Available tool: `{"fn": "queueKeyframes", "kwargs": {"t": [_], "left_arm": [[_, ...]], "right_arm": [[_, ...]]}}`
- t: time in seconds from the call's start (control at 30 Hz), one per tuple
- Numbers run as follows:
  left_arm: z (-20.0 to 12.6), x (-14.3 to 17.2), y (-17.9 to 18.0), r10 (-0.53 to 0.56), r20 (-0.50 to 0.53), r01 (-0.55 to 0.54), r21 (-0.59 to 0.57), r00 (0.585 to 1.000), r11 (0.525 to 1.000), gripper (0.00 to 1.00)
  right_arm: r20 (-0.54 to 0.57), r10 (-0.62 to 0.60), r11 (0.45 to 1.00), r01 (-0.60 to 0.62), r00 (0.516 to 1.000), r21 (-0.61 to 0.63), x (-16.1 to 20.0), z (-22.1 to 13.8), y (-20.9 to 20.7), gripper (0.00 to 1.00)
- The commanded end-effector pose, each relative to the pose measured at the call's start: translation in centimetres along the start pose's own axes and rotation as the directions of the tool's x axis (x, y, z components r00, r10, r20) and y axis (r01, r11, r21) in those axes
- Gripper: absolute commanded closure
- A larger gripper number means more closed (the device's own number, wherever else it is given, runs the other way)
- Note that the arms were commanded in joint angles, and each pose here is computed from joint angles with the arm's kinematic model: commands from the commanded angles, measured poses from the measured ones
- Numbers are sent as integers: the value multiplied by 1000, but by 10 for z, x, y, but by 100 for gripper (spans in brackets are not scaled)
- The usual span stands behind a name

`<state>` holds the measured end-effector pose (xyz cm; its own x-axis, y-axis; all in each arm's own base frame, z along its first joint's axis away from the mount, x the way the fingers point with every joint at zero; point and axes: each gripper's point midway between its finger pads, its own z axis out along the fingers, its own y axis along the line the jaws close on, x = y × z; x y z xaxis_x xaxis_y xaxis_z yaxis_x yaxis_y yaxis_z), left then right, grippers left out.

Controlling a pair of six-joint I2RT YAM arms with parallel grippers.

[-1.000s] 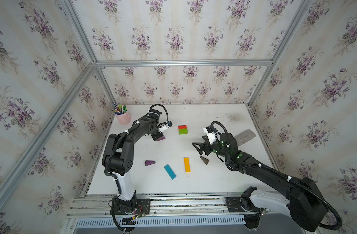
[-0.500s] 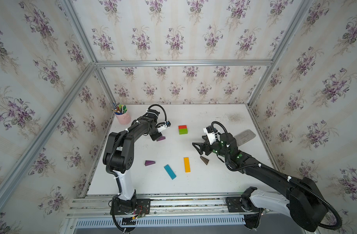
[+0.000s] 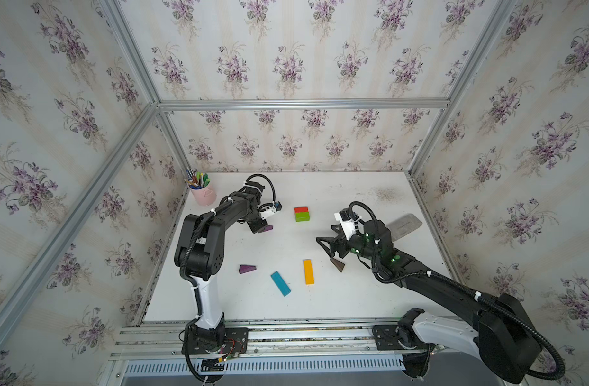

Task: Assemble a small pinwheel with building blocks
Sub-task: Pick up the building block from the center of the board.

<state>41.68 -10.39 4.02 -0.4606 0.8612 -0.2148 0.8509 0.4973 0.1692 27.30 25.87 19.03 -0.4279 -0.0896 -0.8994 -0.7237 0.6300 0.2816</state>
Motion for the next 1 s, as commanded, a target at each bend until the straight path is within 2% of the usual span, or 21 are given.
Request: {"fn": "queueKeyframes", "kwargs": {"t": [0.0, 0.97], "left_arm": [[1, 1, -6, 15, -4, -15, 36, 1000, 999, 58], [11, 1, -11, 3, -13, -2, 78, 1000, 997, 67]], "right_arm": [[22, -19, 1000, 19, 1000, -13, -7, 1, 3, 9], [6, -13, 1000, 13, 1000, -8, -4, 4, 1, 8]]}}
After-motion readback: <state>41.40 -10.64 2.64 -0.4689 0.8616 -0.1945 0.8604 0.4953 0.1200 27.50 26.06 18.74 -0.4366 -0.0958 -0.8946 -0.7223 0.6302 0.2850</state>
